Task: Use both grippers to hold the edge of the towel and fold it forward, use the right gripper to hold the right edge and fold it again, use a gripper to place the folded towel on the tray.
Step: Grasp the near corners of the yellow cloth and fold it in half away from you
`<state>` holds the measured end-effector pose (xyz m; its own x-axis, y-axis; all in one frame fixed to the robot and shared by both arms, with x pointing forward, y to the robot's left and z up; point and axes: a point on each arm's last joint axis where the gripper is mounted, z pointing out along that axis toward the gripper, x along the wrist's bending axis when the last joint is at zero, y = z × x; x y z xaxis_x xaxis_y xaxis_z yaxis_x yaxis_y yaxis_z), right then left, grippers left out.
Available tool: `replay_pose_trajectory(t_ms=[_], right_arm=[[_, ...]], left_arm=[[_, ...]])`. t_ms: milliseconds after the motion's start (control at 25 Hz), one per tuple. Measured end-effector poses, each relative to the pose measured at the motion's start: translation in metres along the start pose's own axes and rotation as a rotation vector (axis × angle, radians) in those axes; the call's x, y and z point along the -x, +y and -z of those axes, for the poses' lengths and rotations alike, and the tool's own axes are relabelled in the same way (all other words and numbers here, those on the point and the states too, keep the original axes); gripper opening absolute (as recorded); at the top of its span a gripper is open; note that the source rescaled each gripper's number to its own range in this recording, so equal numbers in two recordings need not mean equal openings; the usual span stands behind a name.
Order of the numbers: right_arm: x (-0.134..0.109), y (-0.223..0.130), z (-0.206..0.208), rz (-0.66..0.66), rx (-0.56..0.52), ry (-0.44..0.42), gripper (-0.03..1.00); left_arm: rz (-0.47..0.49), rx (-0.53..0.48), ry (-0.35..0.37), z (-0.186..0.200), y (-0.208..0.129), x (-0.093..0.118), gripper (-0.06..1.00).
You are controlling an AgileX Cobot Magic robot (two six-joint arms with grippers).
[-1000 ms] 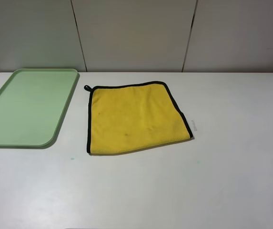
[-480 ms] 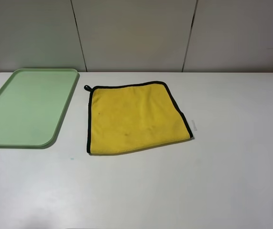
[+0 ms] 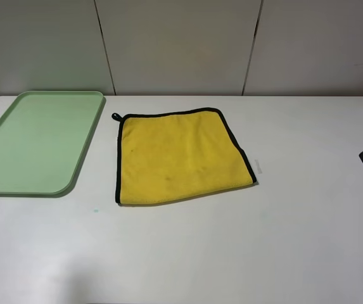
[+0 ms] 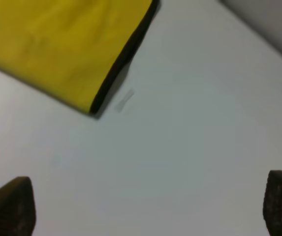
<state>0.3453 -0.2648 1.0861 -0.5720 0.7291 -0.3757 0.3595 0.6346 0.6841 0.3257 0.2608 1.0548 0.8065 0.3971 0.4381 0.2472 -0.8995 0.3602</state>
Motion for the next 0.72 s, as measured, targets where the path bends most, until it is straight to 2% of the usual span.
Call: replay_pose_trajectory(t_ms=[200, 360, 560, 720], right_arm=[[-0.003, 0.003, 0.000, -0.035, 0.036, 0.031, 1.00], [-0.006, 0.003, 0.000, -0.056, 0.030, 0.065, 1.00], [-0.008, 0.000, 0.000, -0.014, 0.002, 0.091, 1.00], [-0.008, 0.001, 0.000, 0.106, 0.015, 0.084, 1.00]], left_arm=[[-0.183, -0.005, 0.081, -0.008, 0.012, -0.007, 0.99], [-0.252, 0.010, 0.124, -0.017, 0.024, -0.013, 0.99], [-0.300, -0.030, 0.088, -0.040, 0.037, -0.015, 0.98], [-0.353, -0.074, 0.046, -0.065, 0.048, -0.015, 0.98]])
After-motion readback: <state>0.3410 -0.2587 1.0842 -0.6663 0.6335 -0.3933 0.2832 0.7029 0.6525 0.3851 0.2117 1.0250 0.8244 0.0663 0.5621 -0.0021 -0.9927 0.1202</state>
